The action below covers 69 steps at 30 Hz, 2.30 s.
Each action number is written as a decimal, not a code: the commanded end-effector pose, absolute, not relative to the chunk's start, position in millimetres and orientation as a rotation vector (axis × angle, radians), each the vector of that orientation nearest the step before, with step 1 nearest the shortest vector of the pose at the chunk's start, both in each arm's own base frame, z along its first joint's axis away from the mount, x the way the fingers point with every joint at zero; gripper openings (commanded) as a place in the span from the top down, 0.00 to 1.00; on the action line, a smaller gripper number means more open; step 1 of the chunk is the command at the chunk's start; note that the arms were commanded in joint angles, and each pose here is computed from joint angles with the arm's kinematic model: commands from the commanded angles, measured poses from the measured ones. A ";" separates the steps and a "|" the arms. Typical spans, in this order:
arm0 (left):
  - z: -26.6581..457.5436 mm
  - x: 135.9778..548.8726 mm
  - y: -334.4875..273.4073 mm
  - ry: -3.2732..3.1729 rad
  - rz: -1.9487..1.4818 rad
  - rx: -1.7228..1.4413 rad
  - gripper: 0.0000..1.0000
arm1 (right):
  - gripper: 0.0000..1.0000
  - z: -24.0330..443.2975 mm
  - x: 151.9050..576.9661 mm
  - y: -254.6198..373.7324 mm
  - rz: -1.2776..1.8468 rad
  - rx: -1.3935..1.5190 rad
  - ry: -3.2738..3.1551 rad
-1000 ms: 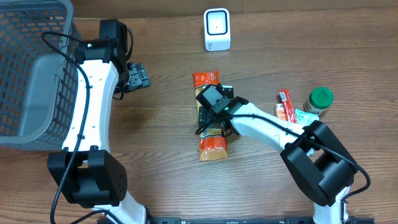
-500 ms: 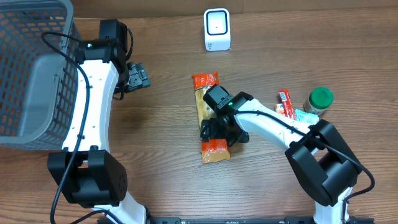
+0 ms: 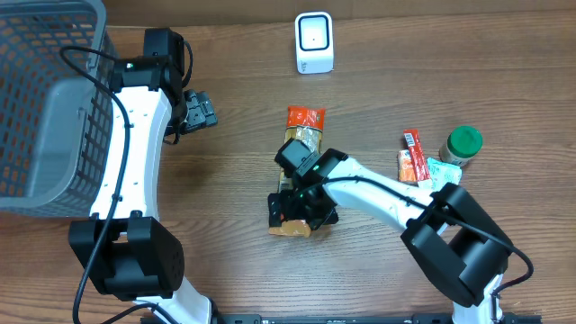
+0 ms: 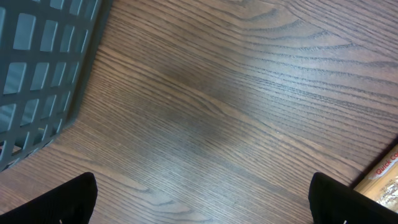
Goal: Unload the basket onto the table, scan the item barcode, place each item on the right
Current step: 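Grasp the spaghetti pack with the right gripper and drag it right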
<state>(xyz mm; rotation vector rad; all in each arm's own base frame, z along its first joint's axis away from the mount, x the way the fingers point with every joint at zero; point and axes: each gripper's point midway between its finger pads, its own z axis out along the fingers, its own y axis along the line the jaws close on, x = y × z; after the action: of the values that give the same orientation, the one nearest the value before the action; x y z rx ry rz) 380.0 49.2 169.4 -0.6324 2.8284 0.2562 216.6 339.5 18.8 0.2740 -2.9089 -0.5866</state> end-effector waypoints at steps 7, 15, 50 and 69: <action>169.4 379.6 50.3 2.832 0.272 -0.611 0.00 | 0.00 7.8 212.1 335.9 -0.534 0.254 -2.911; 169.4 379.6 50.3 2.832 0.272 -0.611 0.00 | 0.00 4.1 237.2 324.2 -0.486 0.133 -2.998; 169.4 379.6 50.3 2.832 0.272 -0.611 0.00 | 0.00 -10.5 352.2 306.6 -0.472 -0.062 -3.385; 169.4 379.6 50.3 2.832 0.272 -0.611 0.00 | 0.00 5.5 316.7 217.8 -0.079 0.113 -3.213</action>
<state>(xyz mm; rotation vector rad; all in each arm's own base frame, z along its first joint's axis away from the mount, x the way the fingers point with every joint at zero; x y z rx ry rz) 380.1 49.2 169.4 -0.6324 2.8280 0.2561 323.6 252.5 11.7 0.0643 -3.2568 -0.2377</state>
